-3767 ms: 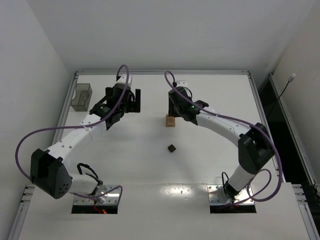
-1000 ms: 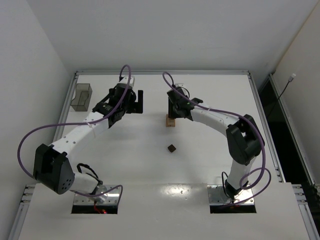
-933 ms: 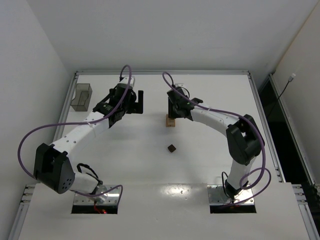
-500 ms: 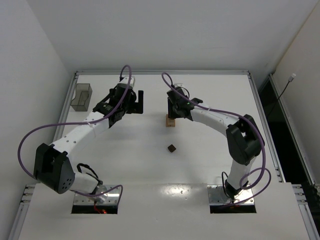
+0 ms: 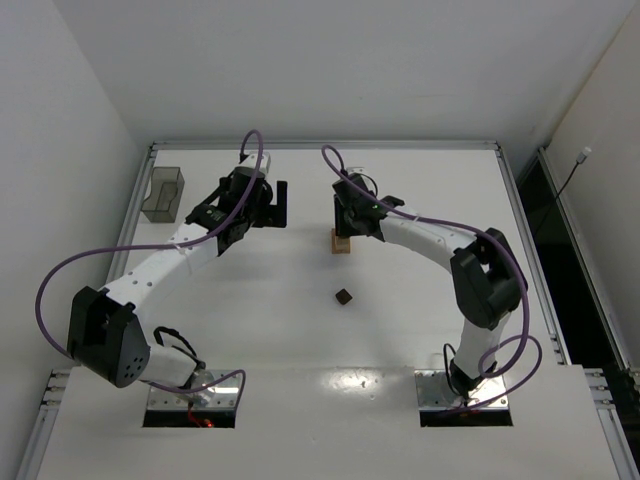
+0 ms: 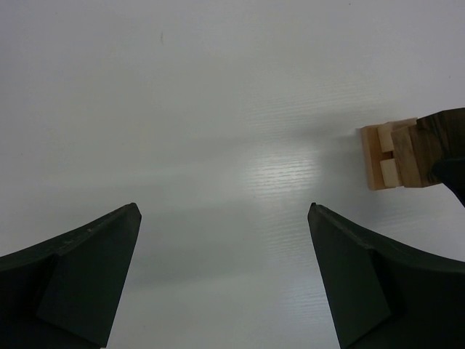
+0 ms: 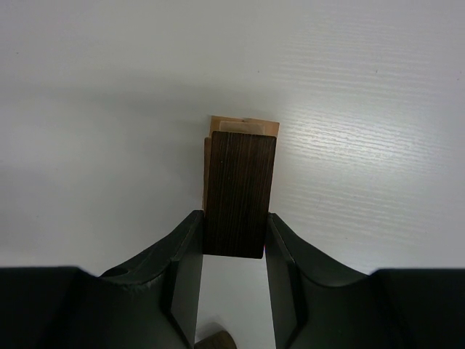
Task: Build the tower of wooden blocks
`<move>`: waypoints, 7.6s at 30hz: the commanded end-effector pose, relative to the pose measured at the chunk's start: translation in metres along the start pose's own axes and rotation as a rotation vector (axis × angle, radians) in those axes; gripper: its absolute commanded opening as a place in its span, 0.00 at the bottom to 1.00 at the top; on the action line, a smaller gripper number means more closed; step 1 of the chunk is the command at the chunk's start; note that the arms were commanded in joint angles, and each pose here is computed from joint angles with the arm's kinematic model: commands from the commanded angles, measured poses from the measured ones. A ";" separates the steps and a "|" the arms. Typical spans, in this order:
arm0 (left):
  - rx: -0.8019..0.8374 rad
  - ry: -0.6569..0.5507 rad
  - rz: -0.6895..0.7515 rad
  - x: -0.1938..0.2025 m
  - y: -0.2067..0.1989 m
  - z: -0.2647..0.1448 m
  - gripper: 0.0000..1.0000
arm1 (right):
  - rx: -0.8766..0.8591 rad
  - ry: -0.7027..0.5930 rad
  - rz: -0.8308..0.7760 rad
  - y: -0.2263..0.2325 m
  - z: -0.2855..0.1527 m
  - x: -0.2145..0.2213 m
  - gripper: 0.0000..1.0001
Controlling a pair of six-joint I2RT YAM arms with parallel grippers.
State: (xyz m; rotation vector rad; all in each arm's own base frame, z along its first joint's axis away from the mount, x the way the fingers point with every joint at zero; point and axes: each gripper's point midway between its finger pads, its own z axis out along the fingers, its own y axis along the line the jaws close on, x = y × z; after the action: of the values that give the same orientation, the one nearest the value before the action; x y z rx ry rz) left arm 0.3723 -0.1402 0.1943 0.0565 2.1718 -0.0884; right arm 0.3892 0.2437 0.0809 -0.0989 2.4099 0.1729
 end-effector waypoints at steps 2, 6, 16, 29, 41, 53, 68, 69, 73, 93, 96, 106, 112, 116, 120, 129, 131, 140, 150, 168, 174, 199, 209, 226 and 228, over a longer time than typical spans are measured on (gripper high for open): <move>0.008 -0.044 -0.032 -0.015 -0.001 0.000 1.00 | -0.032 -0.053 0.008 0.015 -0.001 -0.020 0.00; 0.008 -0.044 -0.032 -0.015 -0.001 0.000 1.00 | -0.032 -0.053 0.008 0.015 -0.001 -0.020 0.00; 0.008 -0.044 -0.032 -0.015 -0.001 0.000 1.00 | -0.025 -0.069 0.005 0.016 -0.005 -0.023 0.00; 0.017 -0.042 -0.032 -0.015 -0.002 0.000 1.00 | 0.044 -0.138 -0.005 0.007 -0.018 -0.036 0.00; 0.024 -0.031 -0.029 -0.012 -0.004 0.003 1.00 | -0.003 -0.148 -0.017 0.015 -0.021 -0.039 0.00; 0.024 -0.031 -0.029 -0.012 -0.004 0.003 1.00 | -0.031 -0.158 -0.043 0.025 -0.026 -0.040 0.00; 0.024 -0.031 -0.029 -0.012 -0.004 0.003 1.00 | -0.023 -0.142 -0.049 0.023 -0.021 -0.033 0.00; 0.024 -0.031 -0.029 -0.012 -0.004 0.003 1.00 | -0.020 -0.135 -0.052 0.022 -0.021 -0.031 0.00; 0.024 -0.031 -0.029 -0.012 -0.004 0.003 1.00 | -0.016 -0.127 -0.055 0.020 -0.020 -0.027 0.00; 0.030 -0.020 -0.027 -0.009 -0.006 0.005 1.00 | -0.059 -0.078 -0.066 0.025 -0.017 -0.011 0.30; 0.033 -0.028 -0.029 -0.013 -0.006 0.004 1.00 | -0.059 -0.078 -0.066 0.025 -0.017 -0.011 0.52; 0.024 -0.031 -0.029 -0.014 -0.005 0.004 1.00 | -0.081 -0.137 -0.097 0.026 -0.028 -0.025 0.85; 0.007 -0.002 -0.049 0.004 0.000 0.005 1.00 | -0.191 -0.268 -0.247 0.032 -0.076 -0.046 0.88; 0.064 0.014 -0.049 0.021 -0.003 -0.009 1.00 | -0.168 -0.330 -0.342 0.006 -0.110 -0.043 0.88; 0.273 0.108 0.015 0.061 -0.028 -0.024 1.00 | 0.005 -0.414 -0.396 -0.052 -0.156 -0.055 0.81; 0.732 0.212 0.320 0.122 -0.117 -0.087 0.89 | 0.383 -0.427 -0.498 -0.182 -0.219 -0.035 0.68; 0.772 0.239 0.410 0.140 -0.136 -0.092 0.87 | 0.436 -0.381 -0.498 -0.199 -0.221 -0.023 0.68; 0.736 0.428 0.658 0.198 -0.187 -0.063 0.87 | 0.523 -0.300 -0.349 -0.237 -0.245 -0.007 0.68; 0.613 0.329 0.654 0.179 -0.203 -0.021 0.87 | 0.484 -0.275 -0.255 -0.235 -0.241 0.000 0.68; 0.648 0.345 0.623 0.185 -0.226 0.000 0.78 | 0.474 -0.266 -0.211 -0.240 -0.233 0.001 0.67; 0.640 0.370 0.630 0.195 -0.226 0.007 0.70 | 0.470 -0.273 -0.205 -0.240 -0.232 -0.004 0.67; 0.778 0.398 0.451 0.148 -0.244 -0.023 0.00 | 0.236 -0.391 -0.290 -0.205 -0.227 -0.013 0.67; 1.377 0.421 -0.043 0.028 -0.245 -0.130 0.00 | 0.059 -0.588 -0.395 -0.169 -0.242 -0.026 0.78; 1.702 0.441 -0.493 -0.069 -0.178 -0.163 0.00 | -0.660 -0.825 -0.748 -0.044 -0.263 -0.007 0.76; 1.717 0.439 -0.490 -0.071 -0.176 -0.171 0.00 | -0.776 -0.801 -0.772 -0.030 -0.263 -0.002 0.76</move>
State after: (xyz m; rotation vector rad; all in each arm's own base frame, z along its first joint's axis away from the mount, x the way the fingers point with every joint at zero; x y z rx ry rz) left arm 0.2786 -0.3116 0.3305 0.4025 1.8978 -2.2800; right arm 0.2367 0.1437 0.2485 -0.8953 1.4978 0.4868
